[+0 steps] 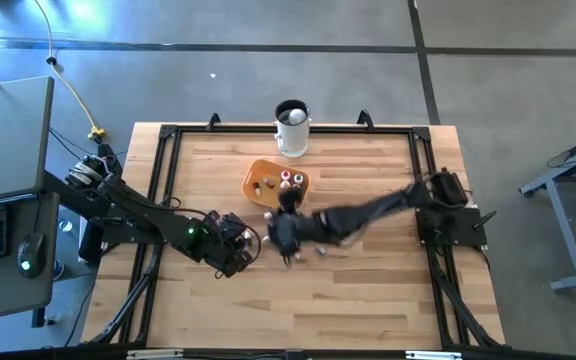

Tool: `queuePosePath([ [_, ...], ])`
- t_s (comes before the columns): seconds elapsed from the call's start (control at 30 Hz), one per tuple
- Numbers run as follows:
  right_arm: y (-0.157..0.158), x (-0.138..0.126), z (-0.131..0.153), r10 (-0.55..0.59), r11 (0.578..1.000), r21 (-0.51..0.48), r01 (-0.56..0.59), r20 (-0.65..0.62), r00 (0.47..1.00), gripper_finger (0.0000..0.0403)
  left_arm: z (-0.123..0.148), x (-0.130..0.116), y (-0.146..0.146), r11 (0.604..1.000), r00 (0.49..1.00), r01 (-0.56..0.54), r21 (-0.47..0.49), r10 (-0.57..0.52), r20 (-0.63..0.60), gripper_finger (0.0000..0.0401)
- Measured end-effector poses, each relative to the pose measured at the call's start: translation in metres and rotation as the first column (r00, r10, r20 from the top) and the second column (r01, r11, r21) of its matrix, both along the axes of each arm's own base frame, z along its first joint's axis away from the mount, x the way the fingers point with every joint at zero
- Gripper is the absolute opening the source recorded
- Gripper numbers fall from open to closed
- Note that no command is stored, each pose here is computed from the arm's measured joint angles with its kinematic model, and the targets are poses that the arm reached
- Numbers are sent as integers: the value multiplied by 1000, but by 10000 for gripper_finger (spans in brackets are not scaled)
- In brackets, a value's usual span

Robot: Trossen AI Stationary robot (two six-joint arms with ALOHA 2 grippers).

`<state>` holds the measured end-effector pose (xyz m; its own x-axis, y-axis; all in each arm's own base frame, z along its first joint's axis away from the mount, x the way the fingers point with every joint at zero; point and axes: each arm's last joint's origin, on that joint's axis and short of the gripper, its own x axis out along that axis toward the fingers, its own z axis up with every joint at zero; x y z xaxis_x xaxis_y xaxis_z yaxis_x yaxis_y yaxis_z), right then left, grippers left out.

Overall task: Pick & Place food coloring
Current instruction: Put the small black food coloring bottle into the yellow bin

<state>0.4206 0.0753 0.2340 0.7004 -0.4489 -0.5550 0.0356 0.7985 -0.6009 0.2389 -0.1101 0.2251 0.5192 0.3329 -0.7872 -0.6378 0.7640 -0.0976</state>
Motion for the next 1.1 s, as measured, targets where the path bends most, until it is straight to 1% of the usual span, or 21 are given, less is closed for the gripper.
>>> queuePosePath([
  [0.07,-27,11,3,39,994,96,-46,73,997,74,0,0,0,1000,1000,13,9,-13,-5,117],
  [0.17,-64,18,3,50,975,206,-81,148,988,77,0,0,0,999,999,29,17,-29,-14,117],
  [0.27,-92,16,-5,92,945,301,-130,138,986,77,0,0,0,999,999,35,21,-34,-19,117],
  [0.33,-103,12,-16,88,929,349,-124,115,989,77,0,0,0,999,999,32,29,-32,-19,117],
  [0.37,-108,10,-22,80,927,357,-112,103,991,78,0,-1,1,999,999,31,34,-30,-18,117],
  [0.5,-118,1,-40,28,942,333,-46,57,998,96,-3,-2,2,998,999,27,50,-25,-25,117],
  [0.57,-119,-1,-43,43,945,322,-54,42,998,111,-3,-2,2,999,1000,23,47,-22,-21,117],
  [0.7,-118,1,-42,97,953,282,-106,47,994,143,-3,-2,1,999,1000,20,43,-19,-14,117],
  [0.87,-113,6,-32,83,968,233,-98,73,994,173,-3,-1,1,999,1000,19,36,-18,-13,117],
  [0.93,-106,8,-24,96,972,209,-108,69,993,175,-4,-2,1,999,999,29,12,-29,-25,117],
  [1.0,-95,11,-15,120,973,190,-127,52,991,175,-4,-2,-1,999,999,30,-37,-32,-35,117],
  [1.1,-76,12,-2,114,982,153,-111,-11,993,176,-4,0,-3,993,1000,-20,-119,20,-5,117],
])
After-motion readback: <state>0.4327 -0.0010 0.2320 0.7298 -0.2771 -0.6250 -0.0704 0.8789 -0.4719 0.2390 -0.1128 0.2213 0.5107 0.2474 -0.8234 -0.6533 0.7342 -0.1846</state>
